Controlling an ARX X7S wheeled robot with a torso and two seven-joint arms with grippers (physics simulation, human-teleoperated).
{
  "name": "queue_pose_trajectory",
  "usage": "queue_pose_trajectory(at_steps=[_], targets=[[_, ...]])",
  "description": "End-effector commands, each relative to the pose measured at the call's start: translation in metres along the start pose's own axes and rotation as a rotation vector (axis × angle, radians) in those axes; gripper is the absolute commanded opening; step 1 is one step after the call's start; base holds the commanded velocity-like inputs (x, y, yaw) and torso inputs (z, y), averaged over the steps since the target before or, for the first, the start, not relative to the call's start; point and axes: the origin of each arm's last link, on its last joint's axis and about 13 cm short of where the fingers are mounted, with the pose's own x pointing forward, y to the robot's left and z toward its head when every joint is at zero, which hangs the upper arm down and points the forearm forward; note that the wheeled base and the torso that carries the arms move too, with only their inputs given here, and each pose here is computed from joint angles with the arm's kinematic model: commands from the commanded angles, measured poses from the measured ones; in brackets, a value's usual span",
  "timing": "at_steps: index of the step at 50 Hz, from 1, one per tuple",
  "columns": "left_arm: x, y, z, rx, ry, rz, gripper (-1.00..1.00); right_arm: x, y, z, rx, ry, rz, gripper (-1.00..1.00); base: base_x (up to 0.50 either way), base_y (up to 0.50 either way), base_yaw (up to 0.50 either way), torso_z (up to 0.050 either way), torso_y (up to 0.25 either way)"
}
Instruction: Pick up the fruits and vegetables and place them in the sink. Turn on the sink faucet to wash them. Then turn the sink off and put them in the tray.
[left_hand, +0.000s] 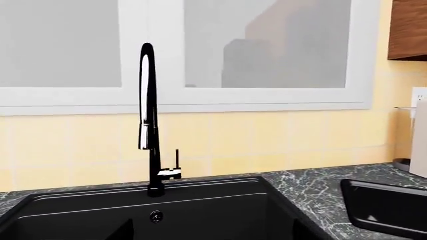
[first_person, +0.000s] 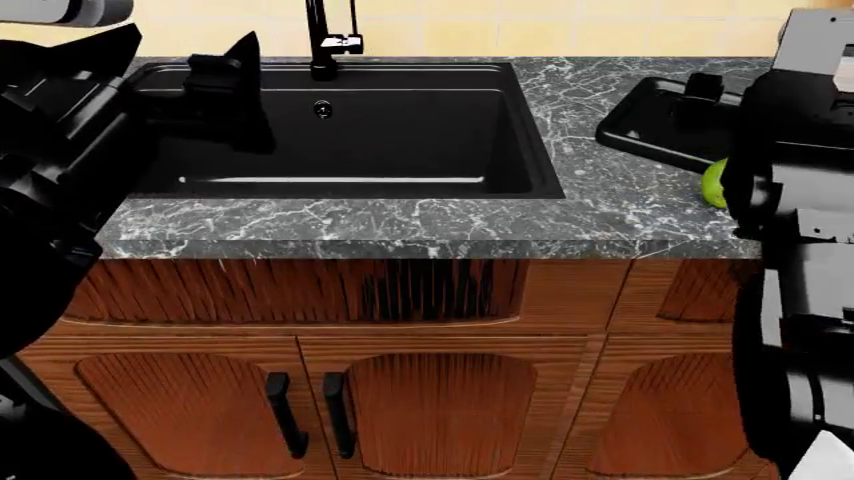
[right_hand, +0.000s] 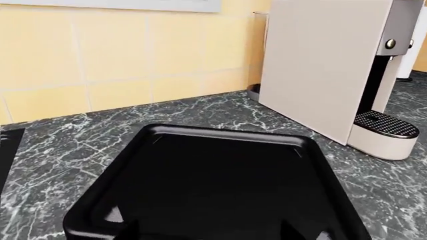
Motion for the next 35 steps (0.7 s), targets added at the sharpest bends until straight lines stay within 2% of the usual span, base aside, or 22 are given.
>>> queue_pose_trajectory(at_steps=[1, 18, 30, 35], targets=[[0.000, 0.001, 0.003, -0.003, 0.003, -0.005, 1.00, 0.004, 0.004, -0.009, 0.006, 0.076, -0.018, 1.00, 0.00, 0.00, 0.00, 0.000, 0.000], [0.000, 0.002, 0.001, 0.009, 0.010, 0.004, 1.00, 0.004, 0.000, -0.034, 0.036, 0.177, -0.065, 1.00, 0.00, 0.00, 0.00, 0.000, 0.000], [0.000, 0.002, 0.000, 0.009, 0.013, 0.009, 1.00, 0.005, 0.006, -0.043, 0.069, 0.133, -0.061, 1.00, 0.00, 0.00, 0.00, 0.000, 0.000], [0.000, 0.003, -0.001, 0.010, 0.016, 0.011, 1.00, 0.006, 0.002, -0.051, 0.080, 0.133, -0.052, 1.00, 0.00, 0.00, 0.00, 0.000, 0.000]])
